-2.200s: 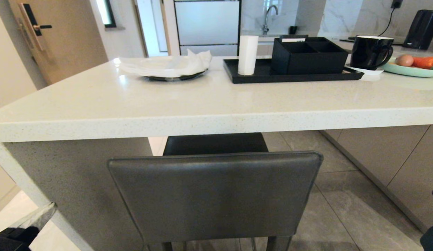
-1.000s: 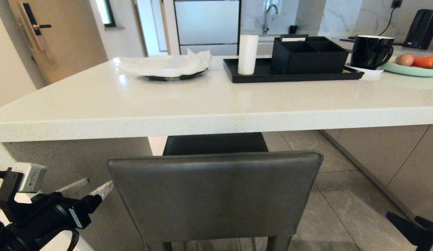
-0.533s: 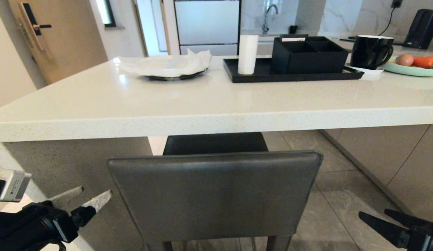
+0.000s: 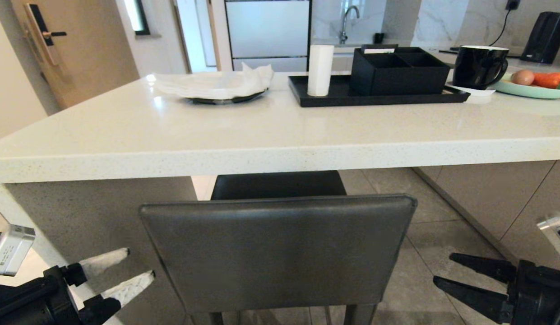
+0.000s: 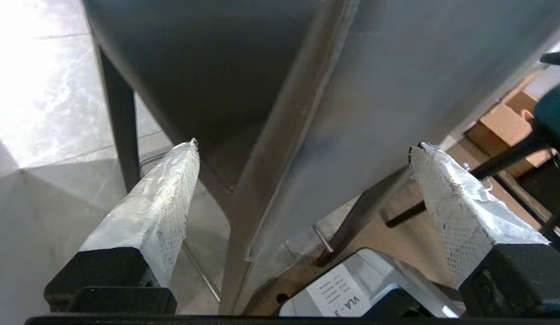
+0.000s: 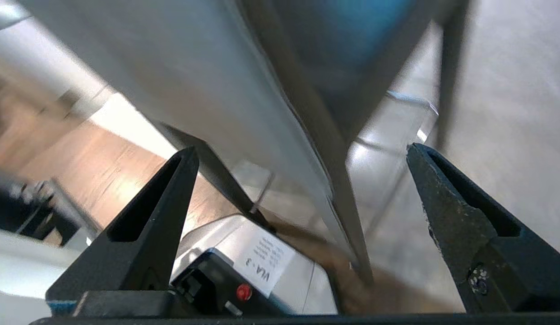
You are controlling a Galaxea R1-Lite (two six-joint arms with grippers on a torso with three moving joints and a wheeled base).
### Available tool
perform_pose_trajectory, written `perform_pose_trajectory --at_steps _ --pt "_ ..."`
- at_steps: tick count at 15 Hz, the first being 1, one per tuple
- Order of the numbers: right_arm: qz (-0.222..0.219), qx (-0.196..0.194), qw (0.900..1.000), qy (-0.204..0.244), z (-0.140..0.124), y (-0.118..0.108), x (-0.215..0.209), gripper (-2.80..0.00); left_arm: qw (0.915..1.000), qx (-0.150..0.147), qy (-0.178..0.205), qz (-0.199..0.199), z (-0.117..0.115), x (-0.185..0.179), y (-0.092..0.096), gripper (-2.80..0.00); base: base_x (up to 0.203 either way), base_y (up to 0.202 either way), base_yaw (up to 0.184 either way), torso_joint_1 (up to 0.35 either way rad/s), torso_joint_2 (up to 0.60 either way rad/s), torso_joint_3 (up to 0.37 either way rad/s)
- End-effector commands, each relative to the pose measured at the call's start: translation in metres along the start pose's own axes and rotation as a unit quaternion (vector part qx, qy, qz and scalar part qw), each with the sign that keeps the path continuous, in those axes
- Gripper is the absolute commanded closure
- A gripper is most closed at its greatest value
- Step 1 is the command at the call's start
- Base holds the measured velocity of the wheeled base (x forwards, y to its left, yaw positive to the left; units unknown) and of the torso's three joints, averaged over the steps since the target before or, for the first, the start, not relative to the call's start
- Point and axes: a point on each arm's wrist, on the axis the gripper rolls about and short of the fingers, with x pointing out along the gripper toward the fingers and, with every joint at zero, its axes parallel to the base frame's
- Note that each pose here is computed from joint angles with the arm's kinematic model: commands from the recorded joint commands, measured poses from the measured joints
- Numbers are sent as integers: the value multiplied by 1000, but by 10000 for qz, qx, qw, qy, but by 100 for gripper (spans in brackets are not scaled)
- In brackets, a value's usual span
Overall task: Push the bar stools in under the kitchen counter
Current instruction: Pull the gray chair out from under the dining table
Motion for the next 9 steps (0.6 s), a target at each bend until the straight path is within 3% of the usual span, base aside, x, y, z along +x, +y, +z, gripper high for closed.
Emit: perform_pose_trajectory --at_steps 1,4,9 --pt "274 57 9992 271 -7 -18 23 -280 9997 -169 180 -11 -11 -2 0 -280 0 0 0 0 0 0" --pt "1150 -125 9931 184 -8 -30 40 -280 9987 -197 253 -395 -11 -1 -1 -280 0 0 0 0 0 0" --pt "1701 -352 9848 3 -9 -42 56 -280 9930 -232 399 -1087 -4 15 9 -280 0 0 0 0 0 0"
